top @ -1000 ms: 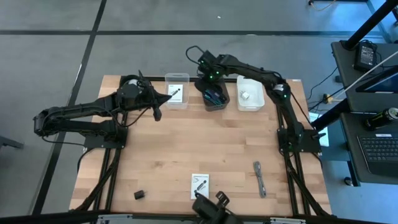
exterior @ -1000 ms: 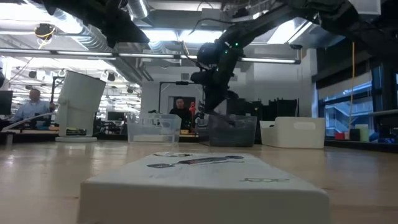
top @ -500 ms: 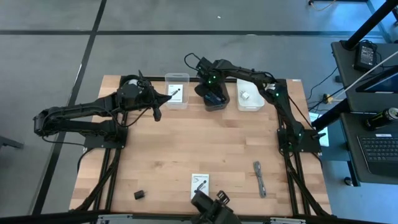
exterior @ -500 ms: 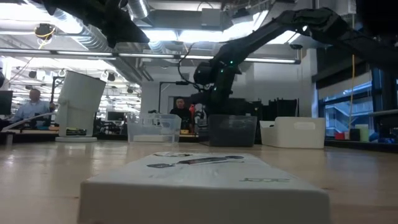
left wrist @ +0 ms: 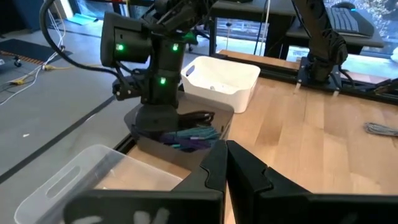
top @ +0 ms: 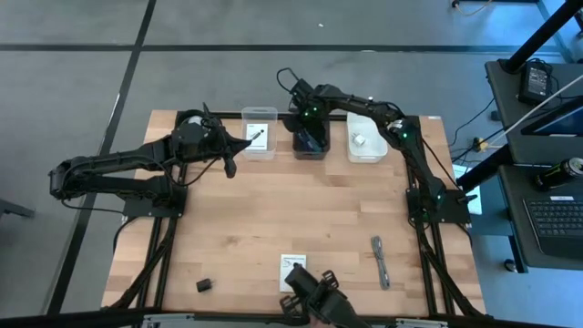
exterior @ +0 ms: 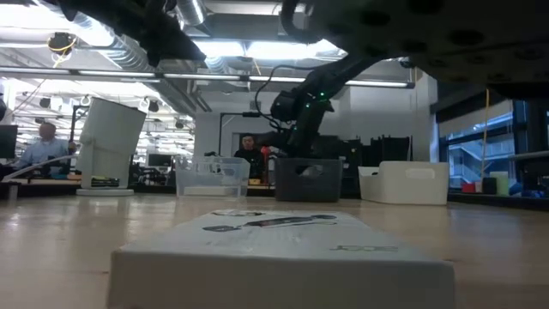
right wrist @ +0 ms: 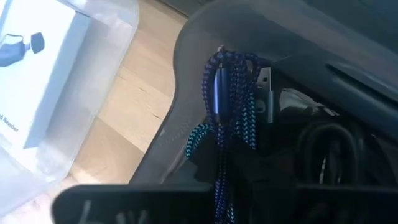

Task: Pick and place items into bin
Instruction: Put the violet charger cable into the black bin, then put the SD card reader into the transparent bin

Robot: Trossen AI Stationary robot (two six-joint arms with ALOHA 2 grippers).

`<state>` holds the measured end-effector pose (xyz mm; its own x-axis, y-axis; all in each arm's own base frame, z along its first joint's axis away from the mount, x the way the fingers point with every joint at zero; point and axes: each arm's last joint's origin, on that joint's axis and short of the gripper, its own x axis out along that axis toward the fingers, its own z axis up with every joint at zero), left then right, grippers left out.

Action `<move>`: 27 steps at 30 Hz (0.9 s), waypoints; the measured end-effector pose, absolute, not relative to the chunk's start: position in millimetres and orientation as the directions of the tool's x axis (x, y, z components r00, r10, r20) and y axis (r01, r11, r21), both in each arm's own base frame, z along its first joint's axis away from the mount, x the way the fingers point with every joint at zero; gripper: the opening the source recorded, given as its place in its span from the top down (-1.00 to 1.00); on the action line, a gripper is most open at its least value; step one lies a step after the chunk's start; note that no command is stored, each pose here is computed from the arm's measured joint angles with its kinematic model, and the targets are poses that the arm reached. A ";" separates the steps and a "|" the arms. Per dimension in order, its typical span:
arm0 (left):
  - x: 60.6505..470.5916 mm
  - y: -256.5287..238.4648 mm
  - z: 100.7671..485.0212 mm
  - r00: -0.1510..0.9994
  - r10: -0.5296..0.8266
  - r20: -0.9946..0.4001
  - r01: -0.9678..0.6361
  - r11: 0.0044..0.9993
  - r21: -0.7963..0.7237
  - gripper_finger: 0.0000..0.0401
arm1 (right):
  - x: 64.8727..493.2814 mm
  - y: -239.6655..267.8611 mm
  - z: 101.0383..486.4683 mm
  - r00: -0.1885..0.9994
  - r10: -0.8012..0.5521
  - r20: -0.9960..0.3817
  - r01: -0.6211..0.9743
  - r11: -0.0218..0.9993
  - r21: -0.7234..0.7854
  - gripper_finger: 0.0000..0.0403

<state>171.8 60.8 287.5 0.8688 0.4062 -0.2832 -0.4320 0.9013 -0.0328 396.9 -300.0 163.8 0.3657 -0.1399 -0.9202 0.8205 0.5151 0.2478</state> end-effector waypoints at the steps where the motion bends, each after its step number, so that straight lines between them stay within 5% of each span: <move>1: 171.7 60.7 287.1 0.868 0.406 -0.287 -0.432 0.901 -0.033 0.99 | 396.1 -300.6 163.6 0.363 -0.139 -0.921 0.819 0.518 0.245 0.93; 8: 171.7 60.7 286.9 0.867 0.406 -0.289 -0.432 0.901 -0.032 0.99 | 396.0 -300.7 163.5 0.362 -0.139 -0.922 0.806 0.544 0.235 0.89; 16: 171.7 60.7 286.9 0.867 0.405 -0.290 -0.432 0.901 -0.033 0.99 | 393.6 -300.8 166.7 0.346 -0.119 -0.931 0.810 0.539 0.232 0.60; 27: 171.8 60.0 286.5 0.876 0.382 -0.295 -0.416 0.907 -0.062 0.99 | 396.5 -302.7 206.0 0.366 -0.125 -0.922 0.789 0.567 0.236 0.38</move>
<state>171.8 60.0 286.5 0.8762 0.3816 -0.2945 -0.4159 0.9073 -0.0620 396.5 -302.7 206.0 0.3660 -0.1254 -0.9221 0.7892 0.5669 0.2361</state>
